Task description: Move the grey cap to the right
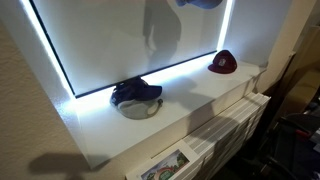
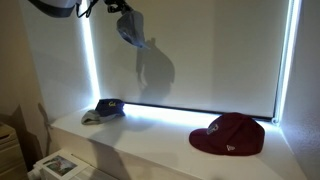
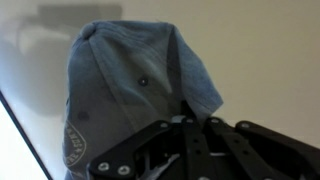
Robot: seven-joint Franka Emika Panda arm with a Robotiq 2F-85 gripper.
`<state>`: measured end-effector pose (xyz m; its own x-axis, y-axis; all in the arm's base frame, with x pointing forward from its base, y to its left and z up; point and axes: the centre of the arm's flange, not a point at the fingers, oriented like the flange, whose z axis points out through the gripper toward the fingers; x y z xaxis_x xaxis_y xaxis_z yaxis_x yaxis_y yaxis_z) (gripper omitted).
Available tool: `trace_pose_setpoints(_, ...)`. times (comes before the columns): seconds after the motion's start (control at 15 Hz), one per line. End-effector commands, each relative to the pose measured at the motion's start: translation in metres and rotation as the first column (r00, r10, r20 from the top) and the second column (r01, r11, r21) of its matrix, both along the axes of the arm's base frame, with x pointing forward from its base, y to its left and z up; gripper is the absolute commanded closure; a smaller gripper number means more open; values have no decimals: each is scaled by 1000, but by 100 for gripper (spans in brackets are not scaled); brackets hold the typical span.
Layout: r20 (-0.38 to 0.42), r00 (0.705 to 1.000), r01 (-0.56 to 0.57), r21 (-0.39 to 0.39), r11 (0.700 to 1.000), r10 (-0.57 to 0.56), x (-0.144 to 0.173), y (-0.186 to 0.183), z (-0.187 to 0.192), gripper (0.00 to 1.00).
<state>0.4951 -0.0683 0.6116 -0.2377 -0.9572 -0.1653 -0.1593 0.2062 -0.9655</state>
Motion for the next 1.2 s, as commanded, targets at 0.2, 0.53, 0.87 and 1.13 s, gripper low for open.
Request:
trace_pose_setpoints(0.2,21,999,46,-28,999,-46,5,3,3,99)
trace_pose_setpoints(0.53,65,940,331,64,942,-335,-52,-142,25,99)
trace_pose_setpoints(0.87,55,911,405,70,911,-409,-67,-181,18,96)
trace_pose_setpoints(1.13,51,928,366,68,928,-369,-54,-162,17,96)
